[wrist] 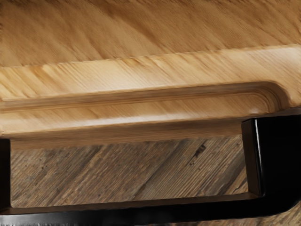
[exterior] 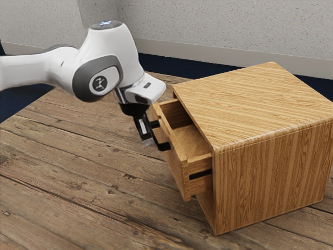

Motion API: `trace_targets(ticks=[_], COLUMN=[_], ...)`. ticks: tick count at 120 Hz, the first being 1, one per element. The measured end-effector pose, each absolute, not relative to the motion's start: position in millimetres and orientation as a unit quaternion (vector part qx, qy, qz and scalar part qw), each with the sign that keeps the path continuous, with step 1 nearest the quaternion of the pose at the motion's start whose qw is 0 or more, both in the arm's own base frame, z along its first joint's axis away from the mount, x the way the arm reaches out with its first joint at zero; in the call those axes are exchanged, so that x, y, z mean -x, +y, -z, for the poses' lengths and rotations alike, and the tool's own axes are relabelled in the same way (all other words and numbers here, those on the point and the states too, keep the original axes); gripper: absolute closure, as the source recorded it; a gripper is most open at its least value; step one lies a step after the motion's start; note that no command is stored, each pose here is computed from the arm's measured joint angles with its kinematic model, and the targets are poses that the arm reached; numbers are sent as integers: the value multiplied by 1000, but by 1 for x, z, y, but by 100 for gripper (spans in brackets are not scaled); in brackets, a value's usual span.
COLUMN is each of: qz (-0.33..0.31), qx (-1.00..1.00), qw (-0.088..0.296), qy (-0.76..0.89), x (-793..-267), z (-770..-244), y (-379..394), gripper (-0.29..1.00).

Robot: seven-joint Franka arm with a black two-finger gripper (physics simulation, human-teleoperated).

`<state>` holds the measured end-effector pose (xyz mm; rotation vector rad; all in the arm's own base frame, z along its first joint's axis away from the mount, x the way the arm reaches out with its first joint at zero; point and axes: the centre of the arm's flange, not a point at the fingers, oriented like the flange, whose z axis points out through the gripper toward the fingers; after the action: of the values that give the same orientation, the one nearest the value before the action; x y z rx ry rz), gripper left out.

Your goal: Push the drawer handle with one arm to close the drawer

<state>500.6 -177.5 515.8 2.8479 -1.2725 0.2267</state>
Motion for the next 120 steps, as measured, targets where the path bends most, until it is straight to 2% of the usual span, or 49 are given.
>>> trace_targets(ticks=[120], qz=[-95], qx=[-903], qw=[23], qy=[-419], x=[-540], z=[-509], y=[-200], gripper=[79])
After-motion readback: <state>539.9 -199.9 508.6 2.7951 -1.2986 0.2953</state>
